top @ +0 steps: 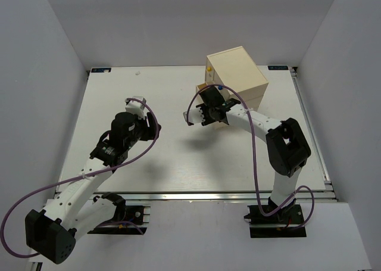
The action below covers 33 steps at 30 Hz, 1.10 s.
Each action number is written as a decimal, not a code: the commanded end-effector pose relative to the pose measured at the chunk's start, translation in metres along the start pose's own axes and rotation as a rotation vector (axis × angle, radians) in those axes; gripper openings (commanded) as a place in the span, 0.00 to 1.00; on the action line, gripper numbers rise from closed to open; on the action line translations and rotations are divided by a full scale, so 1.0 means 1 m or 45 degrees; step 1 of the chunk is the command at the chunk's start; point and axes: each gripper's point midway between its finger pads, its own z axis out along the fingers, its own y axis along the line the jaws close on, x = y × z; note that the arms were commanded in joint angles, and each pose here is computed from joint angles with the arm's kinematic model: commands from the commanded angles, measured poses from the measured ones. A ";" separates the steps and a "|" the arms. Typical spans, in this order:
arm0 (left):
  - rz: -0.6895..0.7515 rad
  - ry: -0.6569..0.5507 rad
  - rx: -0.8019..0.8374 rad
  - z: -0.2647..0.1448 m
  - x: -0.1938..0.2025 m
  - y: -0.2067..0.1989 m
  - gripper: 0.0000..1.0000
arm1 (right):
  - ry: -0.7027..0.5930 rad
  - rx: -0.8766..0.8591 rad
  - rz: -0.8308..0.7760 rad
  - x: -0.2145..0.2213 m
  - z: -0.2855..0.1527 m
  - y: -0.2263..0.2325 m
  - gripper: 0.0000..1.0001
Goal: Sort the legos into containers by color
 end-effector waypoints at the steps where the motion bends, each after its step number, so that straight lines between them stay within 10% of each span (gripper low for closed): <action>1: 0.010 -0.030 0.020 -0.004 -0.009 -0.004 0.71 | 0.001 0.098 -0.076 0.000 -0.015 -0.029 0.50; 14: 0.007 -0.012 0.061 0.000 -0.004 -0.010 0.69 | -0.081 0.190 0.002 -0.007 -0.042 -0.050 0.55; 17: -0.037 -0.001 0.190 0.006 0.000 -0.027 0.44 | -0.287 0.281 0.149 -0.030 -0.087 -0.081 0.48; 20: -0.130 0.044 0.319 0.020 0.011 -0.047 0.03 | -0.677 0.287 0.521 -0.068 -0.145 -0.104 0.00; 21: -0.198 0.035 0.367 0.026 0.007 -0.056 0.00 | -0.842 0.312 0.767 -0.073 -0.178 -0.118 0.00; 26: -0.468 0.147 0.543 0.064 0.023 -0.087 0.04 | -1.247 0.461 1.336 -0.058 -0.259 -0.141 0.00; 28: -0.605 0.173 0.564 0.085 0.024 -0.095 0.22 | -1.209 0.587 1.671 -0.012 -0.275 -0.162 0.00; 31: -0.719 0.172 0.581 0.116 0.024 -0.100 0.40 | -1.192 0.773 1.912 0.044 -0.294 -0.176 0.35; 33: -0.784 0.129 0.669 0.127 0.009 -0.112 0.52 | -1.170 0.826 1.966 0.072 -0.296 -0.176 0.80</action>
